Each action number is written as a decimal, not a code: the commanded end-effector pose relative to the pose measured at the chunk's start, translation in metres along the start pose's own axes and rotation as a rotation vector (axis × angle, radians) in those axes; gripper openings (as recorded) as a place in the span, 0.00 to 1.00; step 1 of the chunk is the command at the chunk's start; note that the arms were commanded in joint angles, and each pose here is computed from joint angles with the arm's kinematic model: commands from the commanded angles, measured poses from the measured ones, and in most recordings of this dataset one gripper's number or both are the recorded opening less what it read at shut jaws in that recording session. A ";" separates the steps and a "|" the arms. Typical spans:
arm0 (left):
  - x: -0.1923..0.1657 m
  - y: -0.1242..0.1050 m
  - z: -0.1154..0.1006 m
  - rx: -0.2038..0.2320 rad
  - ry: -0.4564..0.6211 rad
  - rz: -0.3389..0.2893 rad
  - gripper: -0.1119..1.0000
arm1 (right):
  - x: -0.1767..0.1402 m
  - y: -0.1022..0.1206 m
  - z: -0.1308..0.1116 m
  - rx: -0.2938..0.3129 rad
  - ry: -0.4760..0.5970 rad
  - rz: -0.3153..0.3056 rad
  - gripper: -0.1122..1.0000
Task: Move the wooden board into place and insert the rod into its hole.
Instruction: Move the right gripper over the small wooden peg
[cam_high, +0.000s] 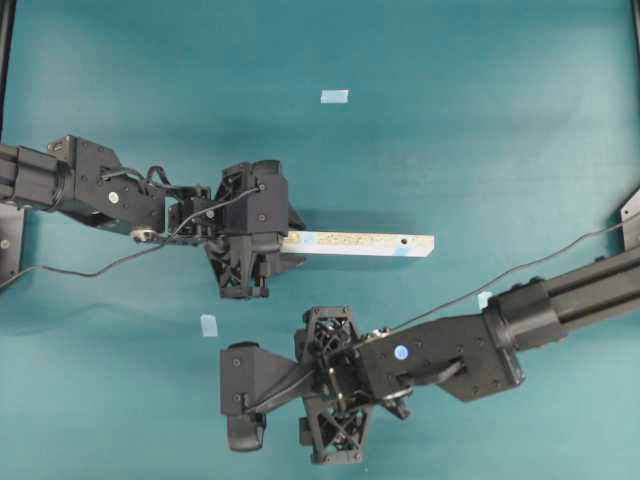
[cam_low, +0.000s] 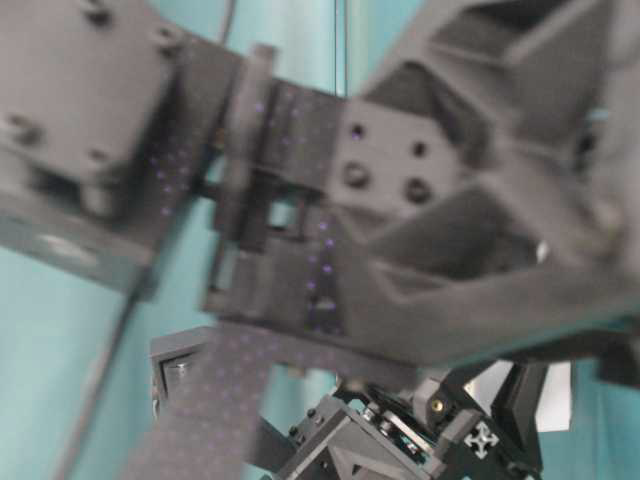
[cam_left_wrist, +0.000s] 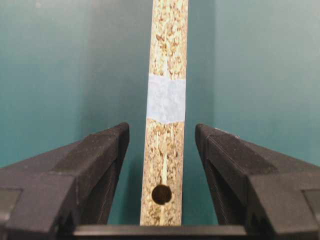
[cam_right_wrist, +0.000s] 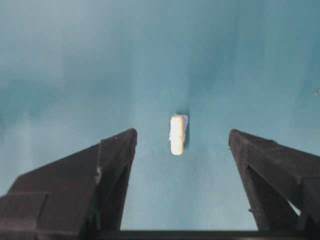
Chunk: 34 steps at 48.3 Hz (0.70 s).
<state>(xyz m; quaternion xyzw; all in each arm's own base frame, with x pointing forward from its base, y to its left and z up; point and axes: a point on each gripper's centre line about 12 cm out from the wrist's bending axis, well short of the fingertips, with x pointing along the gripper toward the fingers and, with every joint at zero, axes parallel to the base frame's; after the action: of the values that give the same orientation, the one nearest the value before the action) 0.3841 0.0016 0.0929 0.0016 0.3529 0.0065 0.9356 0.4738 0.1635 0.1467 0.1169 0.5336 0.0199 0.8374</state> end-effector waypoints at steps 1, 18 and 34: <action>-0.006 0.001 0.014 -0.003 -0.049 0.001 0.66 | -0.010 0.008 0.009 -0.004 -0.038 0.023 0.83; -0.006 0.001 0.013 -0.008 -0.048 0.001 0.70 | 0.003 0.009 0.009 -0.001 -0.045 0.027 0.83; -0.006 0.001 0.014 -0.009 -0.046 0.001 0.86 | 0.007 0.009 0.009 0.023 -0.041 0.024 0.83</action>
<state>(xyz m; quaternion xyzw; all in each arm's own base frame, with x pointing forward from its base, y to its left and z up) 0.3837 0.0016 0.0926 0.0009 0.3529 0.0069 0.9356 0.4799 0.1664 0.1261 0.1277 0.5369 0.0114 0.8339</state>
